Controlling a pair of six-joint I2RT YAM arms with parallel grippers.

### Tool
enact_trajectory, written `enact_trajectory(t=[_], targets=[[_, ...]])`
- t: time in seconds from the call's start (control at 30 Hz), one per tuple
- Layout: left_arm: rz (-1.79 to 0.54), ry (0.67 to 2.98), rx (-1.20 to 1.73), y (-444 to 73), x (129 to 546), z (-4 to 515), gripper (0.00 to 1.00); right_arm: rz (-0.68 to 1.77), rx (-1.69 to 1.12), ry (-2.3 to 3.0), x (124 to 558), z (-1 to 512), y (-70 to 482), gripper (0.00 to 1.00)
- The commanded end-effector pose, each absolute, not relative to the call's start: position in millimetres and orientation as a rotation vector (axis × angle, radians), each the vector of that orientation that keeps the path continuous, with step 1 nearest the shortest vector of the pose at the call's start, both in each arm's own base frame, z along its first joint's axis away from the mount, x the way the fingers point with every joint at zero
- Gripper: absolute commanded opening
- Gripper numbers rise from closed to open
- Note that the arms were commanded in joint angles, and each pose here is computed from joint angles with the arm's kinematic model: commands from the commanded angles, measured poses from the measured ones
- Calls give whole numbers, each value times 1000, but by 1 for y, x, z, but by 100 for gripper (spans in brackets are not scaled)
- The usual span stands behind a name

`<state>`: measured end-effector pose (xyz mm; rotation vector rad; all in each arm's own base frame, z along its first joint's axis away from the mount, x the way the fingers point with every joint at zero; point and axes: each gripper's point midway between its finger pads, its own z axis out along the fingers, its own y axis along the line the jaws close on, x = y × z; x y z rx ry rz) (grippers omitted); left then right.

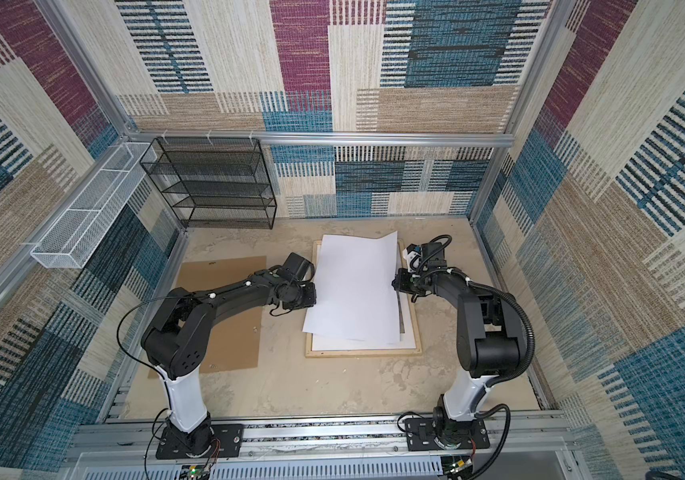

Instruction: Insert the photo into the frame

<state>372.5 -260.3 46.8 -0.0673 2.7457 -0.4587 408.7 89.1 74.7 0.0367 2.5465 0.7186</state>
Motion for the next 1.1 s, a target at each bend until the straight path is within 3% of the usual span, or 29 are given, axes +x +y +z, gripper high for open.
enact_trajectory(t=[0.0,0.27,0.67,1.07], targets=[[-502,2735,-44,-266,372,52,26,712,26,2555,408,74,90,0],[-473,2747,-49,-262,370,49,29,707,33,2561,409,72,90,0],[-544,2719,-43,-268,356,64,18,622,42,2589,407,69,87,0],[-569,2732,-18,-279,334,63,17,556,64,2628,402,68,82,0]])
